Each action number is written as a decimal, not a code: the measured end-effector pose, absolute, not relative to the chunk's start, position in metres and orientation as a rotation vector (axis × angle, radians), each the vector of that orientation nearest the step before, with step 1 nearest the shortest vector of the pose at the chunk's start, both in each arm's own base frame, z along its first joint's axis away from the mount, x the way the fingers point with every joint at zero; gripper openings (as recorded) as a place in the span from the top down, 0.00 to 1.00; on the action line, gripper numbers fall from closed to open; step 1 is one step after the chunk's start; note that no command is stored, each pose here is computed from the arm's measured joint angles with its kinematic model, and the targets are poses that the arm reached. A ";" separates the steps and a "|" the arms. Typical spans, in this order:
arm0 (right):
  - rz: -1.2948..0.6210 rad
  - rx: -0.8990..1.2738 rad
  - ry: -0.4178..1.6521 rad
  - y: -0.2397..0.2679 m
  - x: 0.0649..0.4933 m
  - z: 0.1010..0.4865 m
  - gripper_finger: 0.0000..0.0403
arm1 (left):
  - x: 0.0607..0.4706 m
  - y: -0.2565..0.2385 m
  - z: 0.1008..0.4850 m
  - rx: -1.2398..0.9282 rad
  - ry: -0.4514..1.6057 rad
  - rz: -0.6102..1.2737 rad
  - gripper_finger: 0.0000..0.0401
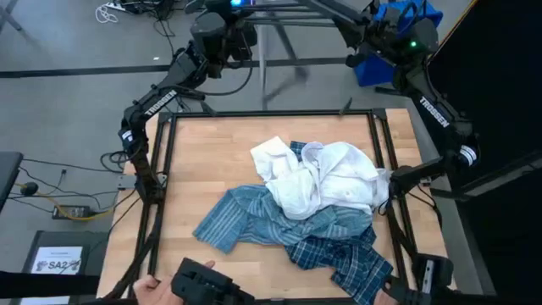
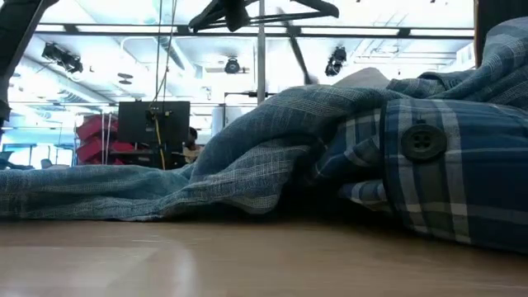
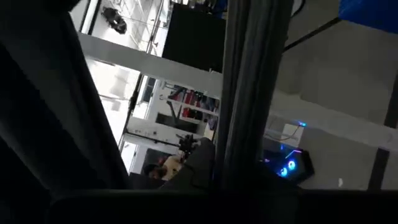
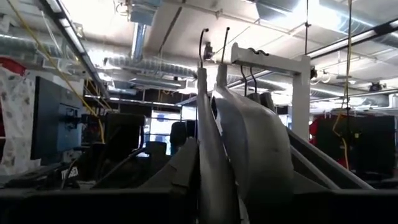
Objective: Hang clothes
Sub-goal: Hang the black hangers on the hanging rack
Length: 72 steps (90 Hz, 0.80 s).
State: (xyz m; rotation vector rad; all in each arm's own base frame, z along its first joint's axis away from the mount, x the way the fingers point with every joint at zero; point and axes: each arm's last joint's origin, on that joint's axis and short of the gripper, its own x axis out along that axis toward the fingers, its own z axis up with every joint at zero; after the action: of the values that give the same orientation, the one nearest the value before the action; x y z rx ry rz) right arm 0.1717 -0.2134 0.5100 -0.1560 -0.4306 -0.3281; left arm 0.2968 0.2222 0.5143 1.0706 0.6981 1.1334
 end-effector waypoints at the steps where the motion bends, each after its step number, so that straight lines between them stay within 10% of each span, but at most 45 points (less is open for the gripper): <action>1: -0.328 -0.156 -0.431 -0.213 0.172 0.510 0.86 | 0.297 0.222 0.514 1.070 0.699 1.134 1.00; 72: -0.346 -0.142 -0.430 -0.217 0.173 0.508 0.86 | 0.295 0.222 0.520 1.137 0.728 1.179 1.00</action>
State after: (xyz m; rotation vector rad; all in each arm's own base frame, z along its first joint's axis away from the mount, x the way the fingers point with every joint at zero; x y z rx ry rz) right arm 0.1731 -0.2167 0.5076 -0.1422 -0.4298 -0.3458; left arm 0.2953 0.2217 0.5201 1.1368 0.7276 1.1790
